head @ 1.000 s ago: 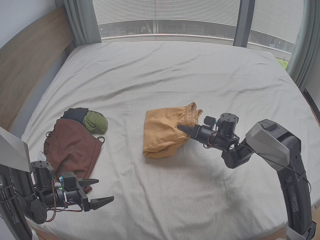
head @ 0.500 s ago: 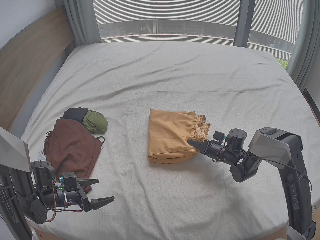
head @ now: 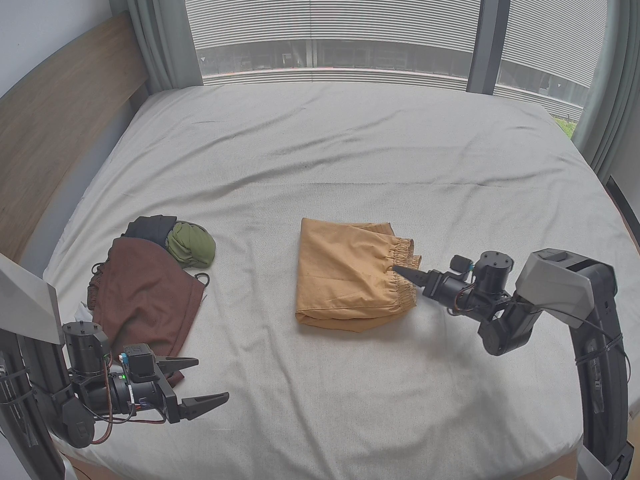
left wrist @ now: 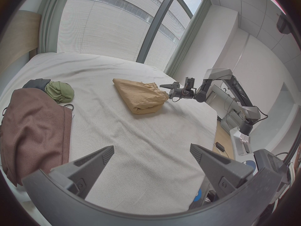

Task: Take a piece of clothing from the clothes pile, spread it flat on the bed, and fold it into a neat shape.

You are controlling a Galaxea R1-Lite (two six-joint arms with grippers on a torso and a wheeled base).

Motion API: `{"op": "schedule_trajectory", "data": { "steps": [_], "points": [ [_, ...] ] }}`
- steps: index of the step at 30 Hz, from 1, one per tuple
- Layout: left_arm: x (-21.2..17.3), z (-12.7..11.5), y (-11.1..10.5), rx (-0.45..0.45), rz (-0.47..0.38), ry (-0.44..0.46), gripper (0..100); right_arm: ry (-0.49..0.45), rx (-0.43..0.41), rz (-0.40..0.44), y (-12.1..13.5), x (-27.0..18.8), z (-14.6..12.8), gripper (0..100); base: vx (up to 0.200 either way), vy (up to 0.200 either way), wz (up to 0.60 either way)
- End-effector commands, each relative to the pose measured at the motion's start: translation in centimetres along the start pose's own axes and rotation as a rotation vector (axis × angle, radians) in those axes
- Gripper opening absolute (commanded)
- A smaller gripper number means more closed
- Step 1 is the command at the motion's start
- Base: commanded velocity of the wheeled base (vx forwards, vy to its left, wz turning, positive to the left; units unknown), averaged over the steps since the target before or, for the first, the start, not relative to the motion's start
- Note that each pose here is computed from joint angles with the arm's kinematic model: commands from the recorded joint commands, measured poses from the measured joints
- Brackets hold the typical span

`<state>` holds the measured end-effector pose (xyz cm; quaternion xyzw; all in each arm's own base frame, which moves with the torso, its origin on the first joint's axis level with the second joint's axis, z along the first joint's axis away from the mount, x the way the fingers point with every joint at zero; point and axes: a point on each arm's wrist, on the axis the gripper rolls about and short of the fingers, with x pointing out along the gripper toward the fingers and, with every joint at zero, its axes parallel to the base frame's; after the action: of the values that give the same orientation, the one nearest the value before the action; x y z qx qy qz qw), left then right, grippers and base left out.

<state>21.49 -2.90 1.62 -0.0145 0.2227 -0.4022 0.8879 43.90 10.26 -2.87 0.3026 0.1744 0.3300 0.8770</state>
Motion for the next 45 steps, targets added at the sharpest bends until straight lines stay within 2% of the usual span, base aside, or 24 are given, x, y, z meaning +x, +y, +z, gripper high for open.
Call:
{"op": "schedule_trajectory", "data": {
  "steps": [1, 5, 10, 13, 18, 19, 20, 21, 22, 32, 41, 45],
  "points": [
    [0.1, 0.0, 0.0, 0.002, -0.001, -0.001, 100, -0.076, -0.035, -0.036, -0.3, -2.5, 3.6, 100, 0.0, 0.0, 0.0],
    [0.1, 0.1, 0.1, 0.003, -0.001, -0.003, 100, -0.149, -0.078, -0.021, 1.3, -3.9, 7.2, 100, 0.0, 0.0, 0.0],
    [0.1, 0.0, 0.1, 0.002, 0.001, -0.003, 100, -0.172, -0.109, 0.032, 4.8, -4.3, 8.9, 100, 0.0, 0.0, 0.0],
    [0.1, 0.1, 0.1, 0.003, 0.001, -0.004, 100, -0.123, -0.11, 0.096, 8.0, -3.0, 7.5, 100, 0.0, 0.0, 0.0],
    [0.1, 0.1, 0.2, 0.002, 0.004, -0.005, 100, -0.045, -0.094, 0.145, 10.1, -0.9, 4.2, 100, 0.0, 0.0, 0.0],
    [0.1, 0.1, 0.2, 0.002, 0.004, -0.005, 100, -0.044, -0.095, 0.144, 10.1, -0.8, 4.1, 100, 0.0, 0.0, 0.0],
    [0.0, 0.1, 0.2, 0.001, 0.007, -0.005, 100, -0.012, -0.078, 0.131, 9.3, 0.2, 2.3, 100, 0.0, 0.0, 0.0],
    [0.0, 0.1, 0.2, 0.001, 0.007, -0.005, 100, -0.009, -0.076, 0.129, 9.2, 0.2, 2.2, 100, 0.0, 0.0, 0.0],
    [0.0, 0.1, 0.3, 0.001, 0.009, -0.007, 100, 0.02, -0.064, 0.119, 8.3, 1.0, 0.7, 100, 0.0, 0.0, 0.0],
    [0.0, 0.0, 0.3, 0.001, 0.002, -0.006, 100, 0.085, -0.062, 0.024, 4.3, 1.7, -3.7, 100, 0.0, 0.0, 0.0],
    [0.0, 0.1, 0.3, 0.001, 0.003, -0.007, 100, 0.082, -0.067, 0.019, 3.9, 1.7, -4.1, 100, 0.0, 0.0, 0.0],
    [0.0, 0.3, 0.4, 0.008, 0.003, -0.017, 100, 0.047, -0.079, 0.014, 4.5, 1.6, -3.5, 100, 0.0, 0.0, 0.0]
  ]
}}
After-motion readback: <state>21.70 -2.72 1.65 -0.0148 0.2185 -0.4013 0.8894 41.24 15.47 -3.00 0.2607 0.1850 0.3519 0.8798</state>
